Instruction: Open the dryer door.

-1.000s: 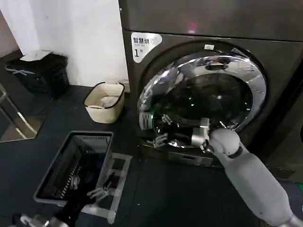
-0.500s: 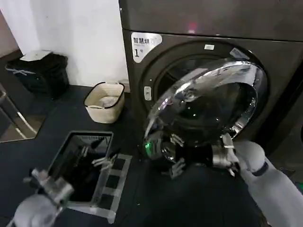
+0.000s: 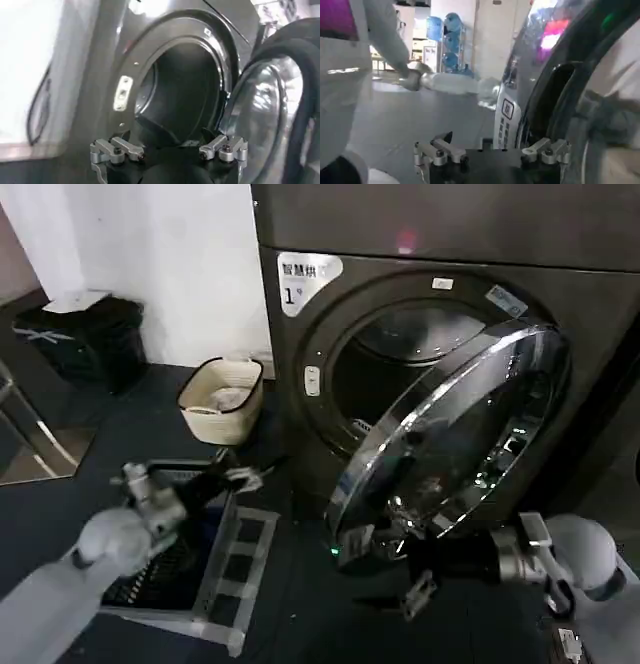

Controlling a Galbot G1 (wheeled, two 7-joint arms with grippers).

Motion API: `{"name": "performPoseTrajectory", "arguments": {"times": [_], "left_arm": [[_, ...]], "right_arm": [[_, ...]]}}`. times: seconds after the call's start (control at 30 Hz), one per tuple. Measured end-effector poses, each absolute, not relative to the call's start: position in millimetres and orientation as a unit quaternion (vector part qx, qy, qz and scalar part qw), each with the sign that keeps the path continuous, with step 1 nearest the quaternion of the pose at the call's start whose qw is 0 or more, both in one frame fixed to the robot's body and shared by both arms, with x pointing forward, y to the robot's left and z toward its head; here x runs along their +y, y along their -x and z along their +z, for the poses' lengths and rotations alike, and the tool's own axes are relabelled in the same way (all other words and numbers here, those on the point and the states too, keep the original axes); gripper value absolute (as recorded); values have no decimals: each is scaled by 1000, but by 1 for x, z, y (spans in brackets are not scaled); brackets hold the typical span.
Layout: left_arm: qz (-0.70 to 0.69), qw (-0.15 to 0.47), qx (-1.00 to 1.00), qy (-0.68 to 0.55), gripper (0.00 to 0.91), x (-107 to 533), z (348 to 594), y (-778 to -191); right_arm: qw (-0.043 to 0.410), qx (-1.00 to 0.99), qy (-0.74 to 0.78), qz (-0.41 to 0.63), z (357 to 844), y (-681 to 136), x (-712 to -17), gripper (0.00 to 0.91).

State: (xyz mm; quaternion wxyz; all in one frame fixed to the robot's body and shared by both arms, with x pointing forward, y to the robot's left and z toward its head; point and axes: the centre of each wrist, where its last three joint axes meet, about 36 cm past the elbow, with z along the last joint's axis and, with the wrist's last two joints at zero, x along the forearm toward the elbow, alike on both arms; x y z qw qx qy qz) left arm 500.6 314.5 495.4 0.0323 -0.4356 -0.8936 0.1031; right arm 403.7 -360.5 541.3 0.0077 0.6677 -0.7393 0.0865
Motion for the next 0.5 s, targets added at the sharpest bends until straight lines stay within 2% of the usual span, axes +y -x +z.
{"name": "performPoseTrajectory", "arguments": {"times": [0.23, 0.5], "left_arm": [[87, 35, -870, 485, 907, 277, 499, -535], [76, 37, -840, 536, 907, 230, 496, -560]], "right_arm": [[-8, -782, -619, 74, 551, -390, -414, 907], [-47, -844, -529, 73, 572, -357, -483, 907]]}}
